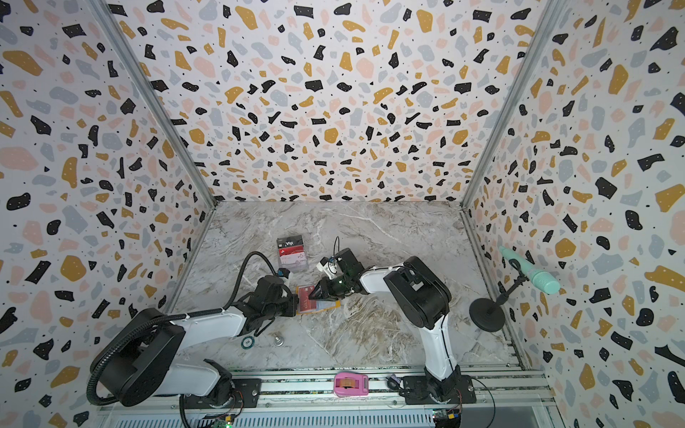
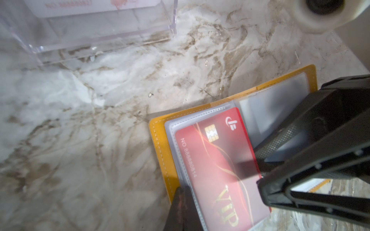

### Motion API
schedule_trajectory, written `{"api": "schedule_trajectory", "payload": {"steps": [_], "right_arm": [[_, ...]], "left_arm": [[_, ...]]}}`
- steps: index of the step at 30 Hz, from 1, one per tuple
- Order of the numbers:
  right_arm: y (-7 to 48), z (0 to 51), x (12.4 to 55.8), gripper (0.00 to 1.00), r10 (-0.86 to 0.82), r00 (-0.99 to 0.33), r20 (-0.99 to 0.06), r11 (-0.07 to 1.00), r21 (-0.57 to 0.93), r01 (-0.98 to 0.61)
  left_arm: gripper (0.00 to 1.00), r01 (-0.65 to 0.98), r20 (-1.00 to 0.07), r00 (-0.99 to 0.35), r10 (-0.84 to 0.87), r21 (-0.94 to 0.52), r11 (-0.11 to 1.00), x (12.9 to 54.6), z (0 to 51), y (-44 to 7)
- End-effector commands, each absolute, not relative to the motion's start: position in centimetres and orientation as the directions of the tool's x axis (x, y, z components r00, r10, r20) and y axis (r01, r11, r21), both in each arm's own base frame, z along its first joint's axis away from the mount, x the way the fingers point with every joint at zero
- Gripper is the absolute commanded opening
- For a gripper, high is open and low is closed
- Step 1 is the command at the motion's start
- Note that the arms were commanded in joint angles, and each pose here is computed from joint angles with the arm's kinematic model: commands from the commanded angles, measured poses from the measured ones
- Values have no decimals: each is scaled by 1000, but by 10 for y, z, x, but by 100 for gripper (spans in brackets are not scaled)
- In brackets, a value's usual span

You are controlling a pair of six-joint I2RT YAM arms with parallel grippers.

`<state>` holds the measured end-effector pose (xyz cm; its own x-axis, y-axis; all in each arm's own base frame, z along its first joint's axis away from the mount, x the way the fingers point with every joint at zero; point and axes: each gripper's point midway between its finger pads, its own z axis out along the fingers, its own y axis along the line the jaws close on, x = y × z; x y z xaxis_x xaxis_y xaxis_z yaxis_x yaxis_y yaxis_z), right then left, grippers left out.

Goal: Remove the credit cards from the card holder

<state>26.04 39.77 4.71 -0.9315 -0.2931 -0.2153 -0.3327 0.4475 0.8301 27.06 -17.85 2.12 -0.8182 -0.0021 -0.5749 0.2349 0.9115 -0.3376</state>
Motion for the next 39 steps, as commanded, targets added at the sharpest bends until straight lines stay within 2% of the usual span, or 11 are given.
{"api": "schedule_trajectory", "payload": {"steps": [1,20,25,33,39], "right_arm": [[402,44,251,31,-348,-909,-232,472,794,-383],[389,50,266,32,-376,-882,-283,573,677,-462],[392,55,264,32,-378,-881,-286,547,699,-462],[401,69,258,30,-355,-893,-276,430,800,-418],[400,73,261,27,-346,-895,-283,419,807,-417]], "left_arm": [[0,237,-528,-849,16,-354,905,256,8,-179],[0,237,-525,-851,19,-351,906,253,4,-177],[0,238,-526,-850,19,-352,905,253,3,-177],[0,235,-522,-853,17,-354,905,251,2,-176],[0,236,-522,-853,19,-352,906,251,1,-177]]}}
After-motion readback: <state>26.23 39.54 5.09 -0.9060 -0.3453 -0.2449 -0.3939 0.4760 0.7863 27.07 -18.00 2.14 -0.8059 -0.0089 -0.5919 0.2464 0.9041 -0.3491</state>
